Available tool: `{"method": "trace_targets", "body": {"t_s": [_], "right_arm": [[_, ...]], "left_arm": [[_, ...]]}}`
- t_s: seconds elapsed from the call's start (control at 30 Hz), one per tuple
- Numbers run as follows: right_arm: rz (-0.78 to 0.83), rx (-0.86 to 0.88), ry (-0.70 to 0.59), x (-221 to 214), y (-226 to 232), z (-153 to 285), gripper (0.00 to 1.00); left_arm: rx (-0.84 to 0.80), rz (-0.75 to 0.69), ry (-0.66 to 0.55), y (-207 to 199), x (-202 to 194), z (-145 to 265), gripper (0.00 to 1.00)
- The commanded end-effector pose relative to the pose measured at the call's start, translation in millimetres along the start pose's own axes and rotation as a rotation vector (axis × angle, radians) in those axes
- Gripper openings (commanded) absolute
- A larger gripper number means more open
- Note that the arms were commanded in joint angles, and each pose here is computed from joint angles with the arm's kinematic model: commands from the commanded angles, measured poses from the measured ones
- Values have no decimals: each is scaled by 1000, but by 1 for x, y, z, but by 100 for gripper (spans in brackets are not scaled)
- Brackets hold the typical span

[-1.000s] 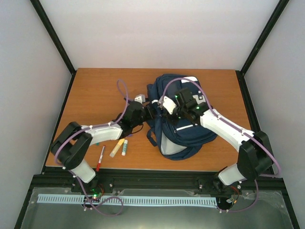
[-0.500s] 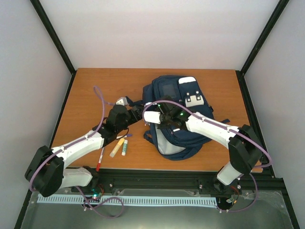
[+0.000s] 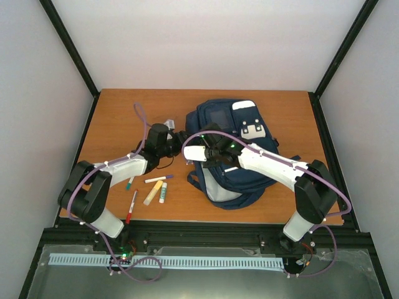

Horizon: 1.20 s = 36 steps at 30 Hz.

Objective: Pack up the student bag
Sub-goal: Zip the student bag at the center of the board.

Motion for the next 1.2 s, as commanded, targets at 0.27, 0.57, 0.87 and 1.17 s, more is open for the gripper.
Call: {"method": "trace_targets", "body": {"t_s": [0.27, 0.57, 0.87, 1.17], "right_arm": [[-615, 138, 17, 16, 3, 1, 3], [-1105, 298, -34, 18, 12, 15, 3], [-1341, 495, -150, 35, 23, 20, 3], [-1401, 518, -191, 40, 22, 21, 3]], "left_arm": [[-141, -19, 78, -38, 8, -18, 16], [-116, -21, 50, -36, 15, -25, 1], [-26, -16, 89, -31, 11, -18, 60], [53, -2, 192, -21, -5, -27, 46]]}}
Point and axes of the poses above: each gripper's point midway between its finger pads, its own z axis back along the fingers, its own y axis along the line the jaws close on, x = y × z, the point moved 3 cm from there along z, back along the fingers, and after that the axes turned 3 degrees about z, right-handed, at the moved point
